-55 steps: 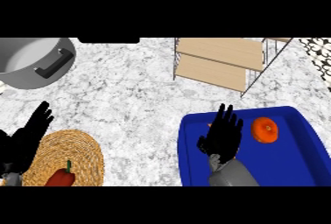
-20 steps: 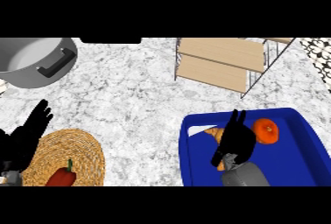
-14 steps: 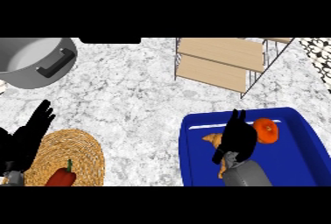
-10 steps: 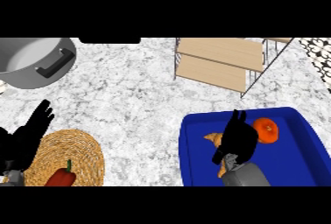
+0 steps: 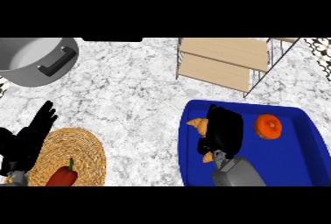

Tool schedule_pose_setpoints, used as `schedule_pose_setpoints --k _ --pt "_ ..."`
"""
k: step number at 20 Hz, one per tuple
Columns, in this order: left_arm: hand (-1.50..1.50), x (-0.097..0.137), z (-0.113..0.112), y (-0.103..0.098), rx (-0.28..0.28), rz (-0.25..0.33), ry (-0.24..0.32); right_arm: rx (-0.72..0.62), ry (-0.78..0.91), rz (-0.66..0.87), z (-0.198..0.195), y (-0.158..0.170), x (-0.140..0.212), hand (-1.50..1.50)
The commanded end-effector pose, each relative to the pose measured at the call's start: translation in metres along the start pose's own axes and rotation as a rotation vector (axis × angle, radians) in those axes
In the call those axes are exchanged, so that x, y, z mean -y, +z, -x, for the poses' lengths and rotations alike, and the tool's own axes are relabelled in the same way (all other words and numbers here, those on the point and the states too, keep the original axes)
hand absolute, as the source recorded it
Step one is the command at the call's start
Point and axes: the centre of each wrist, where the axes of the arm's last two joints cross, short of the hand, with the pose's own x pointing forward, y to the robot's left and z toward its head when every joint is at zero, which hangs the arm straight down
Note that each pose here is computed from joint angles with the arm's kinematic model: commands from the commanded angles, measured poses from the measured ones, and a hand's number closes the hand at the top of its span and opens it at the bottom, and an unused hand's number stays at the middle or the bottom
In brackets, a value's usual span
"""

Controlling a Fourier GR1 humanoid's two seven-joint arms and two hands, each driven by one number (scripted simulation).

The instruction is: Pick the croissant from the tray and place it in the tiered shelf

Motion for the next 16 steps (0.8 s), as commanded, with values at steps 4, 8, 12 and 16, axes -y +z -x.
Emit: schedule_pose_setpoints --k 4,8,12,16 --pt "0.00 0.010 0.000 -0.002 -0.010 -0.013 0.001 0.377 -0.169 0.048 -0.036 -0.006 0.061 1.50" --pt "0.00 -0.004 0.003 0.018 -0.015 -0.011 -0.012 0.348 -0.280 0.069 -0.029 0.013 0.114 1.50" --pt "0.00 -0.001 0.003 0.005 -0.001 -0.009 -0.015 0.374 -0.499 0.056 -0.028 0.045 0.144 1.50" --pt "0.00 -0.011 0.005 0.006 0.002 -0.009 0.003 0.356 -0.621 0.102 -0.017 0.052 0.180 1.50"
